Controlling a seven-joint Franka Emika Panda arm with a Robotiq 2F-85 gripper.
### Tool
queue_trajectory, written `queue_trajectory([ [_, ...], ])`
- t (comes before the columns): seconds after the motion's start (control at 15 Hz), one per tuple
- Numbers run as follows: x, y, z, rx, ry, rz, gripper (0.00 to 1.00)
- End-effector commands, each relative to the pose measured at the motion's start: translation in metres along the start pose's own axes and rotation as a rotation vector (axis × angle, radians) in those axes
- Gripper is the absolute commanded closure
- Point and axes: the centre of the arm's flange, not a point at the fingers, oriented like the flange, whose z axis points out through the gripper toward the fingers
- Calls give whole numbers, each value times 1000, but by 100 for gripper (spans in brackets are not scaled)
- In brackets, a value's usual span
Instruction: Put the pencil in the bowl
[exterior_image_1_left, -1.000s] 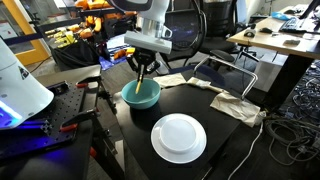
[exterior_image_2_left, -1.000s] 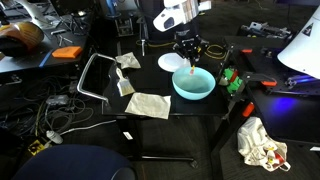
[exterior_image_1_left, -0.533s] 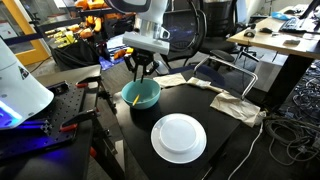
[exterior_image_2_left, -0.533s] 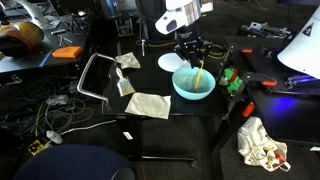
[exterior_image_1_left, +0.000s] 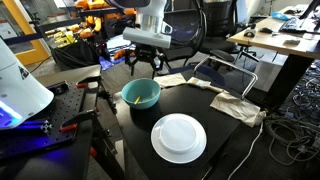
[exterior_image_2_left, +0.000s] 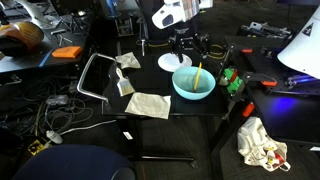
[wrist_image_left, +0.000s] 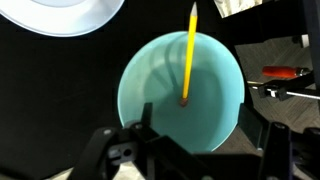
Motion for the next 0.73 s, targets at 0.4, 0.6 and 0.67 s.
queue_trajectory([
  [0.4,-21,8,-37,-163,16,43,0],
  [0.6,-14,15,-33,-132,12,42,0],
  [0.67,-14,15,-33,-132,12,42,0],
])
